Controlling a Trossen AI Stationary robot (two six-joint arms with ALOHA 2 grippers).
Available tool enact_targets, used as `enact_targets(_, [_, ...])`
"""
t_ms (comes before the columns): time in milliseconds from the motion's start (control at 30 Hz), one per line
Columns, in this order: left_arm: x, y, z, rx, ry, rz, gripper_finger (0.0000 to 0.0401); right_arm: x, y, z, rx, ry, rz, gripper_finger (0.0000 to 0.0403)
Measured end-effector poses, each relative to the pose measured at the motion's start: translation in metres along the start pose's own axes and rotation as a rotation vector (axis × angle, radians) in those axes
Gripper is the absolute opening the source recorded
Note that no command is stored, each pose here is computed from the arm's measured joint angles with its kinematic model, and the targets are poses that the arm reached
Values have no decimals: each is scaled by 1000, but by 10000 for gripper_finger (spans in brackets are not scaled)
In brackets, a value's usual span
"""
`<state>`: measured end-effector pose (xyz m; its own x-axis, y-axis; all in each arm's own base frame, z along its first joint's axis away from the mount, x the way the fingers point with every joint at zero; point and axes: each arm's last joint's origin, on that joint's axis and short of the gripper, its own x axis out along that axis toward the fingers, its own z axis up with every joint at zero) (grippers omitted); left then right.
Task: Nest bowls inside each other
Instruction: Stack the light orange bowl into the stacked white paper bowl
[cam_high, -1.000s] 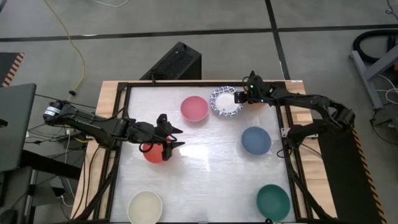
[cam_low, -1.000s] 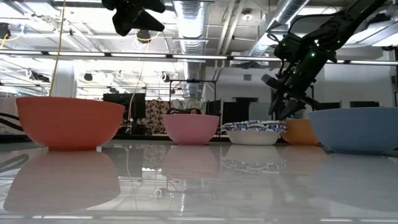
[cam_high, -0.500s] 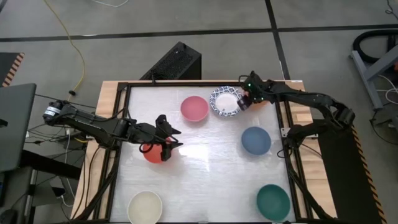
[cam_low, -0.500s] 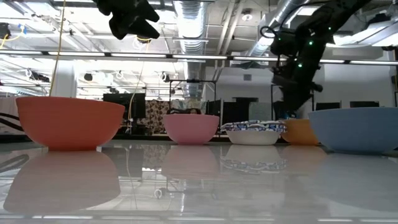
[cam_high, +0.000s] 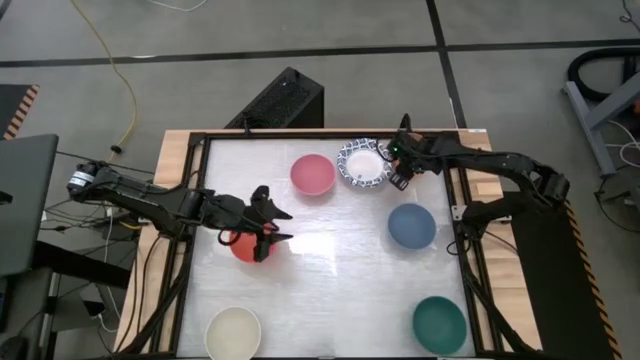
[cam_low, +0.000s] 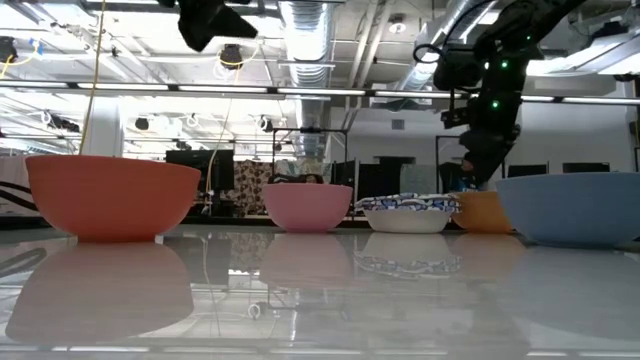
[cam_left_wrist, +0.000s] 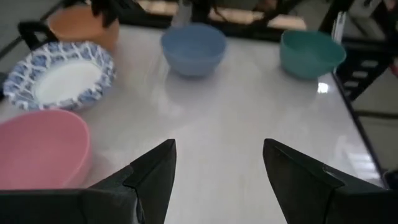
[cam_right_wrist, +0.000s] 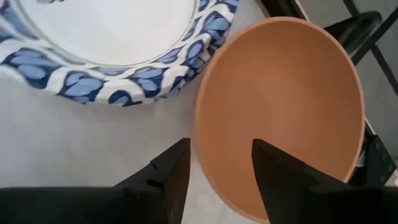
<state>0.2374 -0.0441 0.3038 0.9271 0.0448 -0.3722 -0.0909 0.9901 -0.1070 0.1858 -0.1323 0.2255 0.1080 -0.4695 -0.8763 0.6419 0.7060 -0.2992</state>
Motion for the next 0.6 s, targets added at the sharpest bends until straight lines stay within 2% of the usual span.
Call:
enact_targets(133, [-16, 12, 10, -22, -69, 31, 231, 3, 2, -3, -12, 12, 46, 191])
enact_targets(233, [-25, 19, 13, -41, -99, 51, 231, 9, 2, -10, -12, 40, 38, 191])
enact_targets(433, [-25, 28, -2, -47, -71, 82, 231, 19, -3, -19, 20, 79, 6, 188])
enact_targets(600, [-23, 29, -9, -45, -60, 84, 231, 21, -3, -20, 22, 82, 5, 142])
